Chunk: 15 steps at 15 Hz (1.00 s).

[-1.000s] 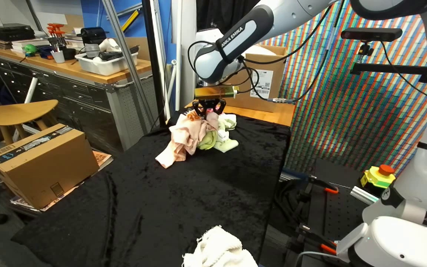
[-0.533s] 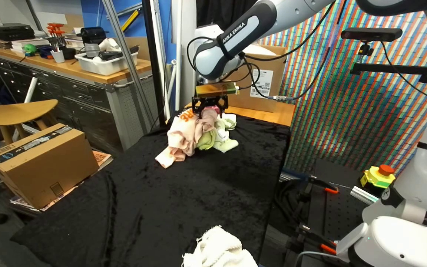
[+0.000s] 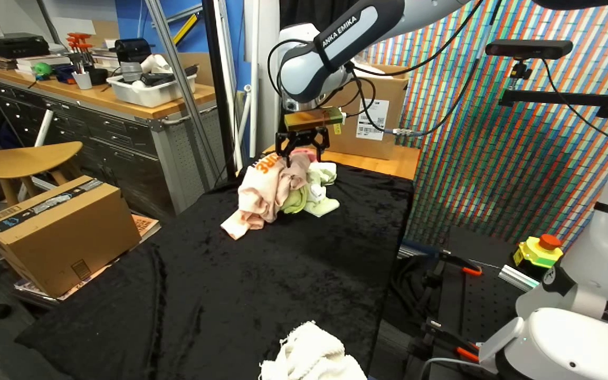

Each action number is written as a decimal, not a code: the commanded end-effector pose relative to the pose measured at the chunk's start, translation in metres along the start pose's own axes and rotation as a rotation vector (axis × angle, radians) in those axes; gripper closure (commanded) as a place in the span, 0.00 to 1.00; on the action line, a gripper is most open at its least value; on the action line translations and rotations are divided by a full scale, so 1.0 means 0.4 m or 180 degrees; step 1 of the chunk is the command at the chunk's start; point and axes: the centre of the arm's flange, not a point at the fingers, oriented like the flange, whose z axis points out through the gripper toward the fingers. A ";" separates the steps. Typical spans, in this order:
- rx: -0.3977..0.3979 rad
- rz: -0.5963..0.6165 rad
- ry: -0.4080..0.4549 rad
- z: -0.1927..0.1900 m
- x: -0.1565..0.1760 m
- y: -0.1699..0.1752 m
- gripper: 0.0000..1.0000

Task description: Pile the rope, radish, t-shirts and towels together on the table

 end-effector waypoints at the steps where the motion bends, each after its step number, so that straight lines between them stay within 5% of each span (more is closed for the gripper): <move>1: -0.0037 -0.0258 -0.0029 -0.036 -0.047 0.012 0.00; 11: -0.0201 -0.0967 -0.0132 -0.051 -0.194 -0.097 0.00; 15: -0.0270 -0.1574 -0.0364 -0.013 -0.270 -0.158 0.00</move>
